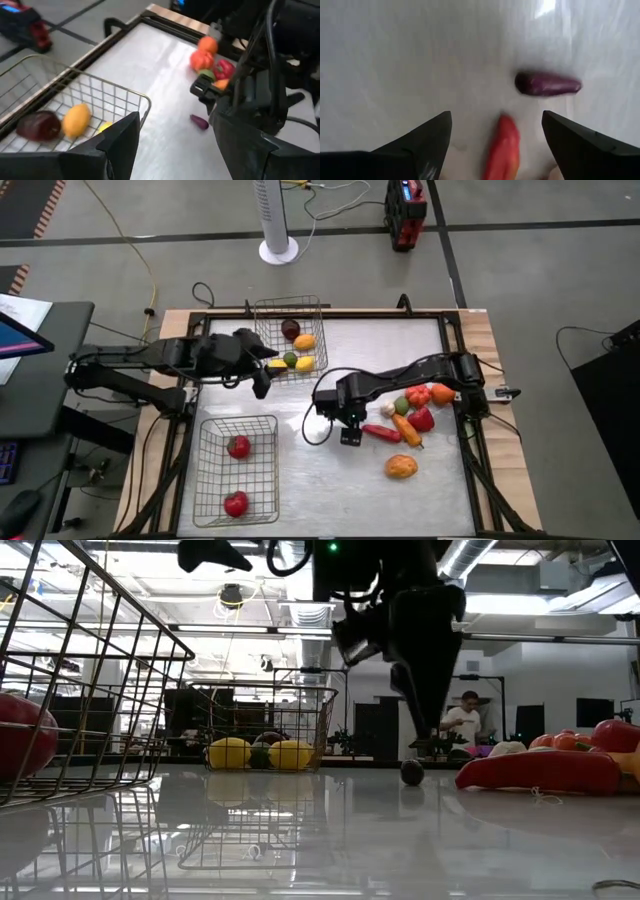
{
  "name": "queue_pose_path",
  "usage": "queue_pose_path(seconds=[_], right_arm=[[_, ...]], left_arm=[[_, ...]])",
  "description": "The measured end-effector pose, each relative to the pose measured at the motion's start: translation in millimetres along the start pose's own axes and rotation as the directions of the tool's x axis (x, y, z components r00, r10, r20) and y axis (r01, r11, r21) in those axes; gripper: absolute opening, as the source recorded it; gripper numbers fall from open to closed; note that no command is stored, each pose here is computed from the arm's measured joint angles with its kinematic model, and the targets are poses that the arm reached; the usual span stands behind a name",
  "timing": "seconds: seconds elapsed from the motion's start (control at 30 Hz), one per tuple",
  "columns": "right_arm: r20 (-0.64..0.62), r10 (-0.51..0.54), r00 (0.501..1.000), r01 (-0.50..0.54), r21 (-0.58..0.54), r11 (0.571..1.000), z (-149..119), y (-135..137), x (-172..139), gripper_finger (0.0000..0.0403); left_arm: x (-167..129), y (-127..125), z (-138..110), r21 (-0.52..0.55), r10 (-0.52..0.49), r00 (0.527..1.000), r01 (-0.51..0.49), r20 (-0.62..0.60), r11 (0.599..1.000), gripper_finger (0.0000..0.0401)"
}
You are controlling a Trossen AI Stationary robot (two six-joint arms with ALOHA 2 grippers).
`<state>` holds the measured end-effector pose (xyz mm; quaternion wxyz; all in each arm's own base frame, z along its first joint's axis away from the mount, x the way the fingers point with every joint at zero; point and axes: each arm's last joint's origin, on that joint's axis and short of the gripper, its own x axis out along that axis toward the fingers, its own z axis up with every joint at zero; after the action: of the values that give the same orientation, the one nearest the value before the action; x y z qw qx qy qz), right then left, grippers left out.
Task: Sort produce into baskets
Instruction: Put the red chili pepper into the bottom wire basket
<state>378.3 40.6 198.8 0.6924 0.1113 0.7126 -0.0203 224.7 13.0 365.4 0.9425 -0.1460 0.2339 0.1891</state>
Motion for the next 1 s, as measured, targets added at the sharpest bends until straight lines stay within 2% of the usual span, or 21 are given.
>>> queue_pose_path(seconds=[0.17, 0.4, 0.53, 0.7, 0.83, 1.0], right_arm=[[-0.012, -0.040, 0.999, 0.040, 0.031, 0.999, -6.9, 9.8, 8.7, 0.0309], [-0.098, -0.051, 0.994, 0.058, 0.066, 0.996, -31.4, 8.5, 33.8, 0.0302], [-0.107, -0.093, 0.990, 0.100, 0.065, 0.993, -53.3, 6.2, 39.6, 0.0302], [-0.065, -0.079, 0.995, 0.083, 0.050, 0.995, -76.1, -1.1, 39.0, 0.0294], [-0.041, -0.045, 0.998, 0.046, 0.021, 0.999, -88.8, -8.4, 40.6, 0.0262], [-0.032, -0.002, 1.000, 0.002, -0.025, 1.000, -94.0, -15.8, 40.3, 0.0191]], left_arm=[[4.0, 9.5, 5.6, 0.060, -0.059, 0.998, 0.059, -0.008, 0.996, 0.0238], [6.7, 22.6, 10.2, 0.006, -0.133, 0.991, 0.134, -0.033, 0.991, 0.0238], [7.1, 25.1, 11.0, -0.004, -0.126, 0.992, 0.126, -0.031, 0.992, 0.0238], [7.0, 24.7, 13.4, -0.017, -0.123, 0.992, 0.123, -0.004, 0.992, 0.0238], [7.0, 25.0, 15.6, -0.040, -0.099, 0.995, 0.100, 0.025, 0.994, 0.0238], [4.2, 25.3, 18.8, -0.085, -0.083, 0.994, 0.089, 0.067, 0.992, 0.0238]])
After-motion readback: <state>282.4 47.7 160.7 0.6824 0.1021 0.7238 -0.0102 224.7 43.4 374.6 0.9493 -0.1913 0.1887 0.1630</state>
